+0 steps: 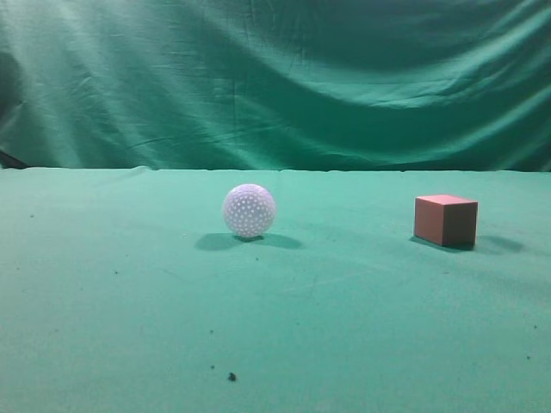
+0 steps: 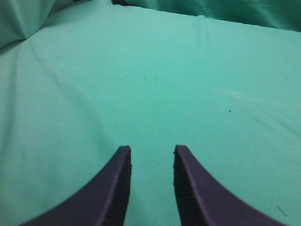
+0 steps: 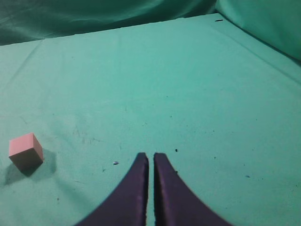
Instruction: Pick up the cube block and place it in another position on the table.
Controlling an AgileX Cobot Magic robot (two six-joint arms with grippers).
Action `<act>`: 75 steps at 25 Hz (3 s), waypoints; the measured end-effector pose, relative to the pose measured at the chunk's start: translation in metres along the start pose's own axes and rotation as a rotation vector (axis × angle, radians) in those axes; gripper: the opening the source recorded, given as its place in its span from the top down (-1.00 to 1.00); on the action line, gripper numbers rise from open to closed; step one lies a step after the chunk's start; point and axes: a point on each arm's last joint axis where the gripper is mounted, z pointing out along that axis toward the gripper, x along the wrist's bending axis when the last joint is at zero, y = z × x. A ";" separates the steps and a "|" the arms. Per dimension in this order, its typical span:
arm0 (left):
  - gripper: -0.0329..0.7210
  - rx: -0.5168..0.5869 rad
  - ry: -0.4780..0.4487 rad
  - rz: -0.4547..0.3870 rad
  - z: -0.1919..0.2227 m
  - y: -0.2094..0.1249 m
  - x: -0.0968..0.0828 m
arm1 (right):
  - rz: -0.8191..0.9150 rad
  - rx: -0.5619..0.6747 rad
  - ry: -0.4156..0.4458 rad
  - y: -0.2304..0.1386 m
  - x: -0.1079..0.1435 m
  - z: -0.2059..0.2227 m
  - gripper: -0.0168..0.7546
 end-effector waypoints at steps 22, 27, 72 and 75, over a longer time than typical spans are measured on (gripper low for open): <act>0.22 0.000 0.000 0.000 0.000 0.000 0.000 | 0.123 -0.128 0.047 0.011 0.004 -0.001 0.96; 0.22 0.000 0.000 0.000 0.000 0.000 0.000 | 0.067 -0.424 0.059 0.037 0.004 -0.008 0.96; 0.22 0.000 0.000 0.000 0.000 0.000 0.000 | -0.618 1.031 0.391 0.090 0.163 0.154 0.23; 0.22 0.000 0.000 0.000 0.000 0.000 0.000 | -0.545 0.998 0.354 0.084 0.168 0.167 -0.37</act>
